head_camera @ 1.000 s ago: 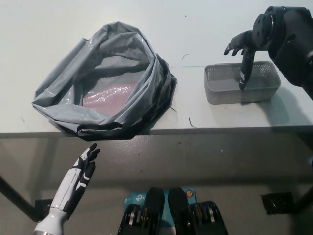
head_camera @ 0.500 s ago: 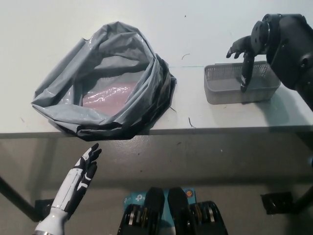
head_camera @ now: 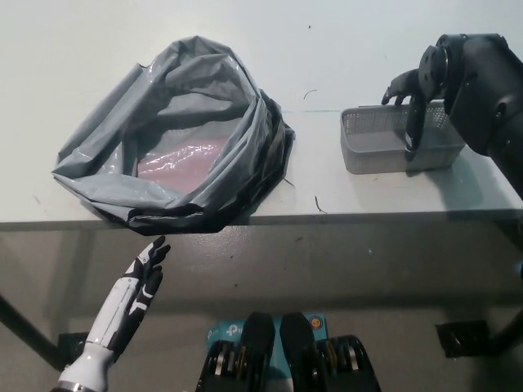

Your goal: Use the right hand to pick up a small rectangular container and put it into a plastic bag and lift the bag

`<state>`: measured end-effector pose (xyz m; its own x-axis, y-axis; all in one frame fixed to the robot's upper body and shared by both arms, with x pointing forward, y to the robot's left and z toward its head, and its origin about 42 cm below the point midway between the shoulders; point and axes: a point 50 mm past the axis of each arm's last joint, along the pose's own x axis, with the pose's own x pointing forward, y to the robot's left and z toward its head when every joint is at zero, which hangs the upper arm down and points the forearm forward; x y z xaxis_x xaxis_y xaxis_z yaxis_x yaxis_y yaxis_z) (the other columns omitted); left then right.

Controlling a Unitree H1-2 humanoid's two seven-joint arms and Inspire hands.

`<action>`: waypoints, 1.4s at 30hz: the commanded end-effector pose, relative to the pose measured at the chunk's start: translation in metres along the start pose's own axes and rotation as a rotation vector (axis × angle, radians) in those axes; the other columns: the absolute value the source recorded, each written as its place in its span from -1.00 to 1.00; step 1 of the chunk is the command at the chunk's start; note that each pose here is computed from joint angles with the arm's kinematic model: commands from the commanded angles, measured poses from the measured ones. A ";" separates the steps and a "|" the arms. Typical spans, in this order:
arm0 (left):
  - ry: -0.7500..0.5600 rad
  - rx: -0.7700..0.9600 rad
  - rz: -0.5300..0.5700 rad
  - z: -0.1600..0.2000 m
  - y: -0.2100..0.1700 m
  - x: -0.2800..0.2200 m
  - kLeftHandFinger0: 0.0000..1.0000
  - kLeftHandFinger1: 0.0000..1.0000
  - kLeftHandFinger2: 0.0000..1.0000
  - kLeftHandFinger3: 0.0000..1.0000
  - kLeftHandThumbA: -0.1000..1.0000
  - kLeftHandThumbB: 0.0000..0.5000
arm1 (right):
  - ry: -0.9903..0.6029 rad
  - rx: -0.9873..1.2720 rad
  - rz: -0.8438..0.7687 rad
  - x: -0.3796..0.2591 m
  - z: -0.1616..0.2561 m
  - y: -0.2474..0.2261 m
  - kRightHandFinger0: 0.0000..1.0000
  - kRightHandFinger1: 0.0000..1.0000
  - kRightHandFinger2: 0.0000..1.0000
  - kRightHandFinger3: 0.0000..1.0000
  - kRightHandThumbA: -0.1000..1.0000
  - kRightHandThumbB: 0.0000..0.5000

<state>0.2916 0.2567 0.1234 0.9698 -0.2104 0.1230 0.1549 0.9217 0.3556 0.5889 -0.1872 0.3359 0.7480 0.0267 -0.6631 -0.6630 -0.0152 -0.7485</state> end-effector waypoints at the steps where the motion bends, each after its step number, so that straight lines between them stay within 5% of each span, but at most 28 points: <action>1: -0.082 0.029 -0.013 0.015 0.007 0.006 1.00 1.00 1.00 1.00 1.00 -0.06 | -0.013 -0.053 -0.082 -0.018 0.010 -0.031 1.00 1.00 1.00 1.00 1.00 1.00; 13: -0.094 0.044 -0.020 0.019 0.008 0.013 1.00 1.00 1.00 1.00 1.00 -0.01 | -0.026 -0.022 -0.084 0.011 0.006 0.005 1.00 1.00 1.00 1.00 1.00 0.96; 14: -0.097 0.046 -0.022 0.020 0.008 0.015 1.00 1.00 1.00 1.00 1.00 0.01 | -0.049 -0.011 -0.134 0.014 0.005 0.008 1.00 1.00 1.00 1.00 0.53 0.77; 15: -0.098 0.047 -0.023 0.020 0.008 0.015 1.00 1.00 1.00 1.00 1.00 0.01 | -0.062 -0.007 -0.163 0.015 0.005 0.009 1.00 1.00 1.00 1.00 0.53 0.77; 16: -0.102 0.049 -0.024 0.020 0.009 0.017 1.00 1.00 1.00 1.00 1.00 -0.04 | -0.111 0.023 -0.254 0.018 0.004 0.011 0.75 0.85 0.98 1.00 -0.21 0.28; 17: -0.104 0.051 -0.025 0.020 0.009 0.017 1.00 1.00 1.00 1.00 1.00 -0.04 | -0.129 0.035 -0.286 0.019 0.003 0.012 0.75 0.85 0.98 1.00 -0.21 0.28; 18: -0.104 0.052 -0.025 0.020 0.010 0.018 1.00 1.00 1.00 1.00 1.00 -0.05 | -0.155 0.038 -0.338 0.020 0.002 0.014 0.09 0.25 0.40 0.41 -0.80 0.18; 19: -0.107 0.053 -0.025 0.021 0.010 0.020 1.00 1.00 1.00 1.00 1.00 -0.05 | -0.179 0.031 -0.393 0.019 -0.001 0.013 -0.78 -0.47 -0.21 -0.06 -0.99 0.05; 20: -0.107 0.052 -0.026 0.022 0.010 0.021 1.00 1.00 1.00 1.00 1.00 -0.05 | -0.200 0.036 -0.438 0.019 -0.003 0.014 -0.96 -0.63 -0.20 -0.01 -1.00 -0.20; 23: -0.093 0.050 -0.029 0.022 0.010 0.020 1.00 1.00 1.00 1.00 1.00 0.03 | -0.255 0.058 -0.514 0.018 -0.010 0.014 -0.97 -0.18 0.59 0.53 -1.00 -0.38; 26: -0.091 0.051 -0.029 0.021 0.009 0.019 1.00 1.00 1.00 1.00 1.00 -0.03 | -0.292 0.075 -0.590 0.015 -0.018 0.010 -0.74 0.28 0.85 0.88 -1.00 -0.40; 32: -0.095 0.052 -0.029 0.021 0.009 0.020 1.00 1.00 1.00 1.00 1.00 -0.03 | -0.311 0.133 -0.670 0.007 -0.026 -0.001 -0.72 0.30 0.98 1.00 -1.00 -0.53; 35: -0.094 0.057 -0.029 0.022 0.010 0.020 1.00 1.00 1.00 1.00 1.00 -0.05 | -0.366 0.251 -0.698 0.001 -0.030 -0.010 -0.77 0.26 0.86 1.00 -1.00 -0.55; 42: -0.093 0.057 -0.038 0.023 0.010 0.022 1.00 1.00 1.00 1.00 1.00 -0.05 | -0.495 0.613 -0.762 -0.018 -0.033 -0.037 -0.81 0.10 0.78 0.81 -1.00 -0.44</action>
<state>0.3033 0.2528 0.1314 0.9629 -0.2303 0.1409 0.1651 0.9151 0.3680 0.5892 -0.2136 0.2916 0.9514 0.2349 -0.1990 -0.2793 0.3863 -0.8791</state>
